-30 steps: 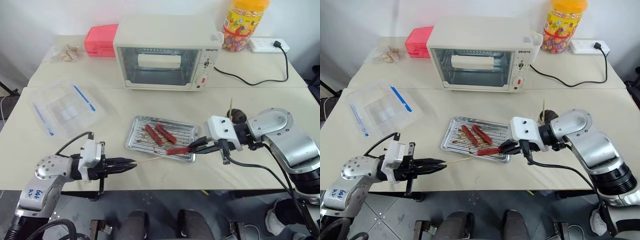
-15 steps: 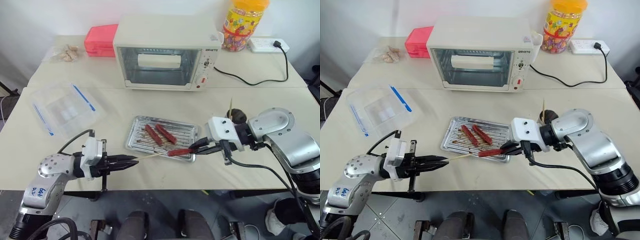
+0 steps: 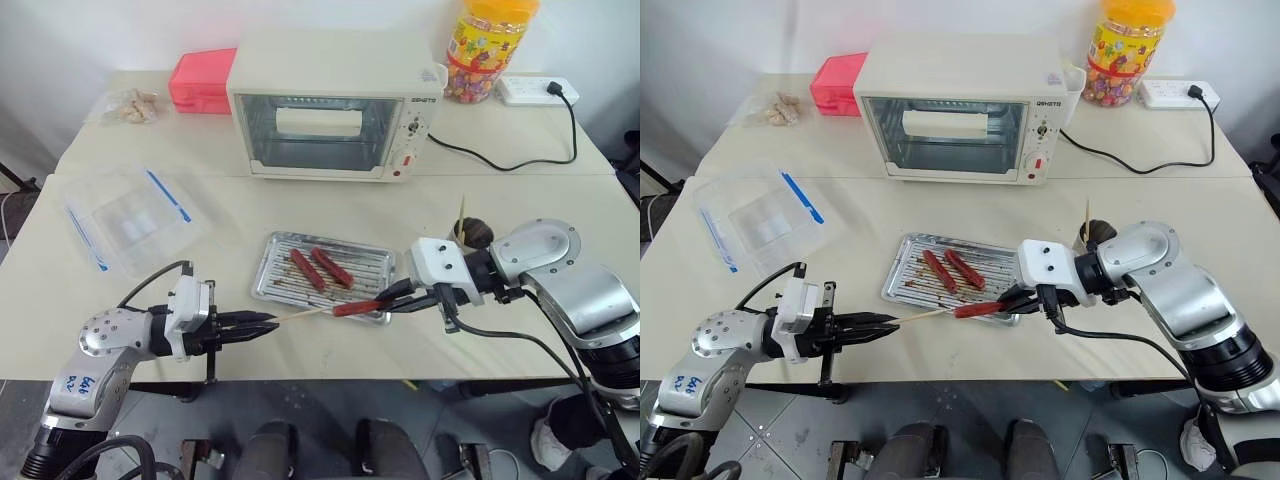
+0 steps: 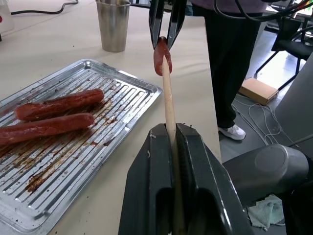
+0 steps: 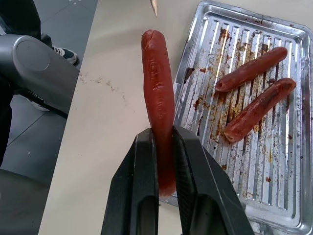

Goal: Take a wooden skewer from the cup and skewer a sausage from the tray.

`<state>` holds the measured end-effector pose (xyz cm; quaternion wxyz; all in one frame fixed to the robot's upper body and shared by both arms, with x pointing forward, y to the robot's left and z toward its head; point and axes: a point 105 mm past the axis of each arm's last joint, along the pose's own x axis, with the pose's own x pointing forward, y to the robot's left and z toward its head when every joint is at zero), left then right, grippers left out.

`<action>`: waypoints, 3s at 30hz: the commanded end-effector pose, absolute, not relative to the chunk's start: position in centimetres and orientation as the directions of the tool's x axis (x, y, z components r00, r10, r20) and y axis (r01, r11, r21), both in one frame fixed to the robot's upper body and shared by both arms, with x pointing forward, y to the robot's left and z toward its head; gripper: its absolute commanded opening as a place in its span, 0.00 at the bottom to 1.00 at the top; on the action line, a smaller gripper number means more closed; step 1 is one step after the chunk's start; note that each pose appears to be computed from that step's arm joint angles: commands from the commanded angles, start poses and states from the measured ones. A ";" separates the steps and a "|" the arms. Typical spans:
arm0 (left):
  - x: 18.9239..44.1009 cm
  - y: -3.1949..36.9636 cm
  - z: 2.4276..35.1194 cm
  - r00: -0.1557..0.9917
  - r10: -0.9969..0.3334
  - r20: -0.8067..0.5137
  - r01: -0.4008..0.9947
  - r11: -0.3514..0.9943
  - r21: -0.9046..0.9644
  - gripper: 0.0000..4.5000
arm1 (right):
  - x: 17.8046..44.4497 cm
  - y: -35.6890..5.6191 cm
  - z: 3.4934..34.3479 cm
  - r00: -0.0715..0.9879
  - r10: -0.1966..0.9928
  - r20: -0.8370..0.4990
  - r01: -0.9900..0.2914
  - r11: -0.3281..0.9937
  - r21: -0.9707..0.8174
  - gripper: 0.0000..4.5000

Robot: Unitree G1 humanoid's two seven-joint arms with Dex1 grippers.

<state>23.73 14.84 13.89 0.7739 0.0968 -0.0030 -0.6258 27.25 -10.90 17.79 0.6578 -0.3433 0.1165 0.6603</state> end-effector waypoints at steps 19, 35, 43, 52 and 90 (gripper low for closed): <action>23.9 14.5 13.4 0.217 -0.968 -0.130 0.968 0.196 0.153 0.00 | 27.3 -10.6 18.7 0.112 0.784 -0.610 -0.931 -0.131 -0.340 0.05; 23.7 14.5 13.4 0.215 -0.968 -0.127 0.970 0.196 0.146 0.00 | 27.8 -11.6 17.8 0.127 0.753 -0.646 -0.937 -0.124 -0.328 0.05; 23.7 14.2 13.4 0.215 -0.969 -0.125 0.970 0.197 0.145 0.00 | 27.5 -10.3 18.2 0.100 0.775 -0.624 -0.931 -0.149 -0.334 0.05; 23.6 14.1 13.3 0.212 -0.969 -0.126 0.971 0.195 0.139 0.00 | 27.4 -9.3 18.3 0.085 0.786 -0.612 -0.930 -0.157 -0.332 0.05; 23.6 14.3 13.0 0.218 -0.966 -0.135 0.971 0.202 0.126 0.00 | 27.6 -10.2 18.5 0.099 0.769 -0.632 -0.929 -0.157 -0.336 0.05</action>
